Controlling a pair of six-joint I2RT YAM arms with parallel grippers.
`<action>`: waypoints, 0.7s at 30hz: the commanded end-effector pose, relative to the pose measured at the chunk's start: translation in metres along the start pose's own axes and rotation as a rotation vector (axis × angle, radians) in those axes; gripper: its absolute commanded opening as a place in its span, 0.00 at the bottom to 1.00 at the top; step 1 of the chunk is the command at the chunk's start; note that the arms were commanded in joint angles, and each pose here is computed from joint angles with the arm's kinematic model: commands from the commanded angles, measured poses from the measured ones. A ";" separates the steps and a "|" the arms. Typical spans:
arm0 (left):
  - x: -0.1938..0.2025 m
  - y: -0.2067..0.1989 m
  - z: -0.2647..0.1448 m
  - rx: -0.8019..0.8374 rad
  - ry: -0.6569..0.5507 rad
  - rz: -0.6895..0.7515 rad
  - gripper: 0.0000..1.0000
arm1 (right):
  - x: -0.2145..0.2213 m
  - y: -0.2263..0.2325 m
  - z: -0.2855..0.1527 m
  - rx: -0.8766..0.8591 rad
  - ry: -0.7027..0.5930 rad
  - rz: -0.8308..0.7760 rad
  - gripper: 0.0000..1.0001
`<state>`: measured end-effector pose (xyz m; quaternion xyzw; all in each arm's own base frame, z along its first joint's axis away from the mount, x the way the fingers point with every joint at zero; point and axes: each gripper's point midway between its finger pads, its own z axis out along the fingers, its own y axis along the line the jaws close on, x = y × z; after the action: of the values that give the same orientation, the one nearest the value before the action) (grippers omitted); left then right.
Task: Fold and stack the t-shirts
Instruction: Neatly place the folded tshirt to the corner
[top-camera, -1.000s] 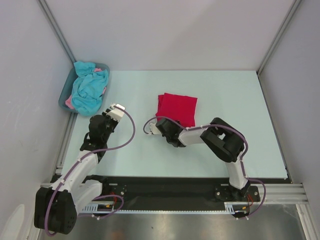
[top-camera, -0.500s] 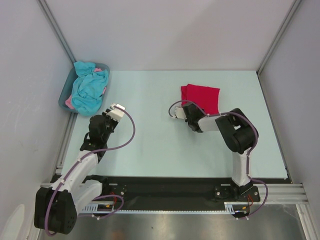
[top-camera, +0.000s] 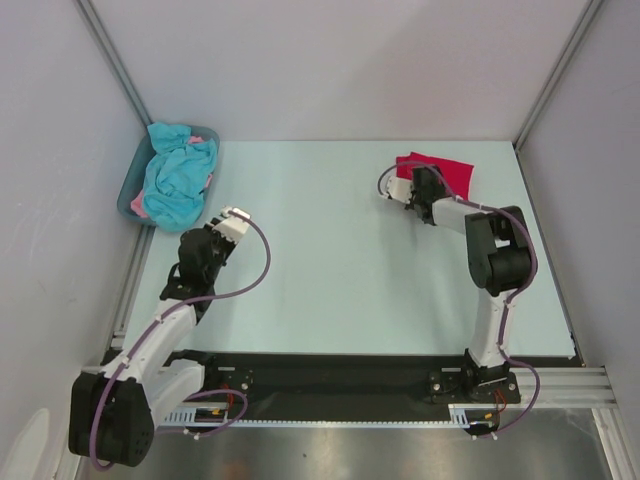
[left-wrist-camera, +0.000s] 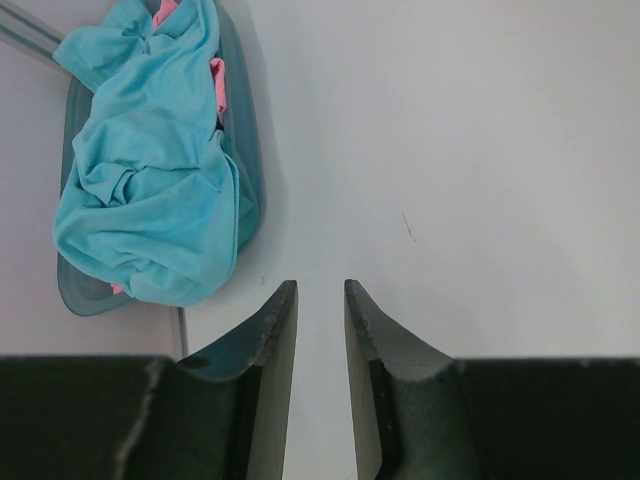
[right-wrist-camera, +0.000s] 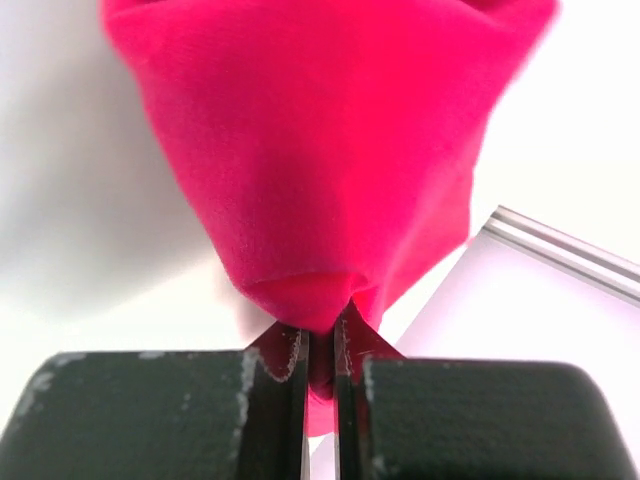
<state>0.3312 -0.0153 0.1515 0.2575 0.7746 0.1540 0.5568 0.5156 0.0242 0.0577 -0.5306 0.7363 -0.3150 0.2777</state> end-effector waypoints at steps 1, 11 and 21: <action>-0.017 0.018 0.002 -0.047 -0.020 -0.003 0.31 | 0.005 -0.038 -0.019 -0.006 -0.022 0.024 0.00; -0.017 0.024 0.004 -0.067 0.000 0.000 0.31 | 0.074 -0.065 0.011 0.004 0.105 -0.002 0.00; -0.020 0.028 0.003 -0.075 0.011 0.002 0.31 | 0.144 -0.077 0.050 0.011 0.223 0.042 0.00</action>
<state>0.3363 -0.0086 0.1540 0.2492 0.7847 0.1697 0.5416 0.5487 -0.1161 0.0613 -0.4899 0.7746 -0.3397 0.2109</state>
